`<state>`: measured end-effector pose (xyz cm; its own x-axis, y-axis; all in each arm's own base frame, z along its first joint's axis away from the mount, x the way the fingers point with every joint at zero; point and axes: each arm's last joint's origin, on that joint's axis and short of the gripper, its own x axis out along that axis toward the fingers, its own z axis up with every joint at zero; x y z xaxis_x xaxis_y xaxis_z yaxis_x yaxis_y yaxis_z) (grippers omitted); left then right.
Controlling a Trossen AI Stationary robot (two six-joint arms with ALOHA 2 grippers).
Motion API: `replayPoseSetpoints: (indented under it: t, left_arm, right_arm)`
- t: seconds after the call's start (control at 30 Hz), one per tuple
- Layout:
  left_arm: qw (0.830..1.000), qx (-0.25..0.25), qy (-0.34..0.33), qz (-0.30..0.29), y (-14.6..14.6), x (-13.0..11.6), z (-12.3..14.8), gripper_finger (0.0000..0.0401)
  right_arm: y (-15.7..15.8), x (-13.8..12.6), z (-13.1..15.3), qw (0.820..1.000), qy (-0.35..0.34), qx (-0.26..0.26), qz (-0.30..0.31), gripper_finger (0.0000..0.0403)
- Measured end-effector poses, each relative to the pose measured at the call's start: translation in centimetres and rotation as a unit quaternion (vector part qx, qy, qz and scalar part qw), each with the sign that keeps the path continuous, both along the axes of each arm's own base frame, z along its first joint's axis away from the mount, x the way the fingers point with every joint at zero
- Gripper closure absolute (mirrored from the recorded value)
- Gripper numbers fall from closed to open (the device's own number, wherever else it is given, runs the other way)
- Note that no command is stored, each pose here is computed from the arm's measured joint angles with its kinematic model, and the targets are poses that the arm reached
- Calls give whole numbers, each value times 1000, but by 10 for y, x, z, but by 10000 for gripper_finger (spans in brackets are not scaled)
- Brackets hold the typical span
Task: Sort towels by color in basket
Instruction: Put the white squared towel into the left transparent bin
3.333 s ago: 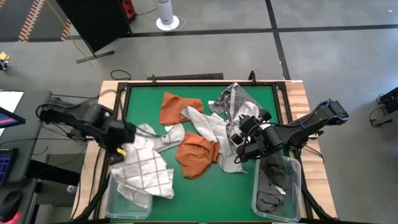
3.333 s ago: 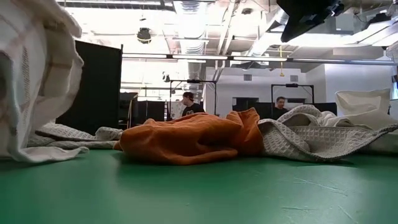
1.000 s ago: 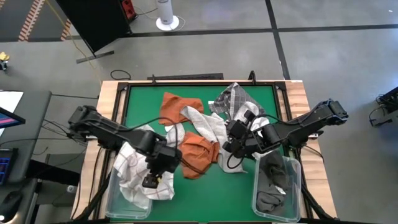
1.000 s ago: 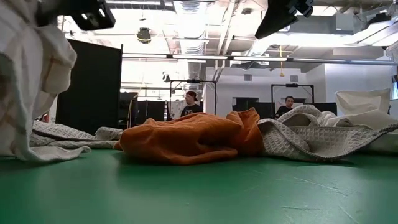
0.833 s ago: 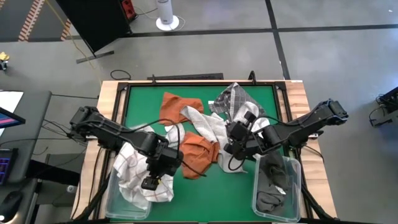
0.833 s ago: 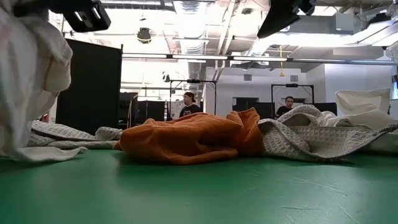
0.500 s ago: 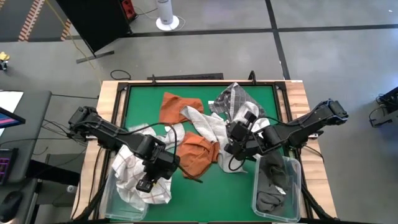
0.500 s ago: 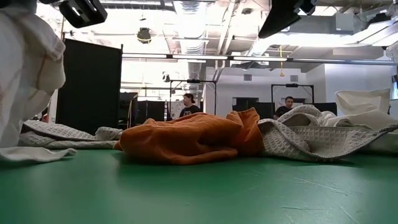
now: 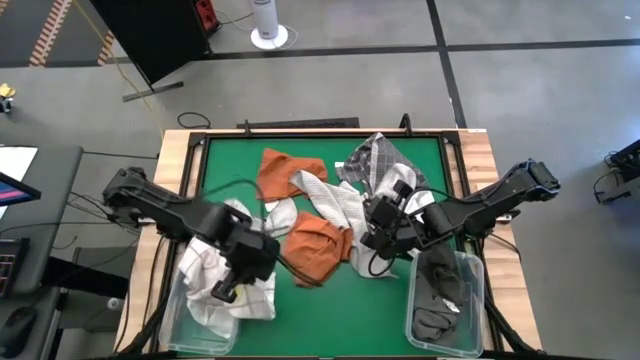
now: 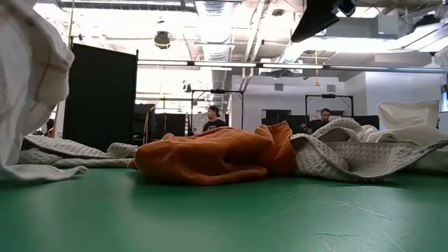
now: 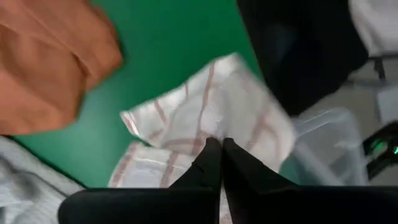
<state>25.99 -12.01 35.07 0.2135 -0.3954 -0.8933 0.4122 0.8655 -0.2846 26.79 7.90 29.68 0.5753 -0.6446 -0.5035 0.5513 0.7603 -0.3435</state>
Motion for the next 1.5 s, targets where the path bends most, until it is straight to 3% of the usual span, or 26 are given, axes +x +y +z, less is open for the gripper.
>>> replayPoseSetpoints:
  t: [0.13, 0.27, 0.4, 0.5, 0.57, 0.67, 0.8, 0.93, 1.07, 1.17, 1.33, 1.5]
  left_arm:
    - [998, -37, -21, 39, 5, -23, 39, 400]
    - [992, -73, 13, 105, 13, -62, 73, 400]
    - [973, -99, 72, 197, 23, -98, 90, 400]
    - [961, -118, 96, 233, 23, -116, 95, 400]
    - [959, -104, 98, 246, 18, -120, 92, 401]
    - [962, -42, 89, 253, 5, -114, 74, 401]
    - [959, 44, 136, 245, -20, -101, 31, 396]
    - [941, 127, 206, 238, -38, -95, -21, 383]
    - [932, 159, 259, 200, -55, -88, -70, 357]
    - [925, 176, 291, 172, -60, -85, -88, 325]
    - [932, 167, 285, 149, -64, -77, -78, 276]
    - [956, 106, 214, 173, -60, -76, -24, 265]
  right_arm:
    - [0, 0, 0, 1000, -1, 1, -1, 330]
    - [1, 0, 0, 1000, -1, 0, 0, 330]
    - [0, 0, 0, 1000, -4, 3, -3, 330]
    - [0, 0, 0, 1000, -6, 5, -5, 330]
    - [0, 0, 0, 1000, -6, 5, -5, 330]
    - [-1, 0, 0, 1000, -6, 5, -6, 330]
    - [-2, 0, 0, 1000, -6, 4, -8, 330]
    - [-2, 0, 0, 1000, -8, 6, -10, 330]
    - [-2, 1, 0, 1000, -9, 7, -10, 330]
    - [-1, 1, 0, 1000, -15, 9, -10, 330]
    - [1, 8, 1, 999, -33, 11, -2, 330]
    - [14, 40, -9, 996, -38, -6, 74, 330]
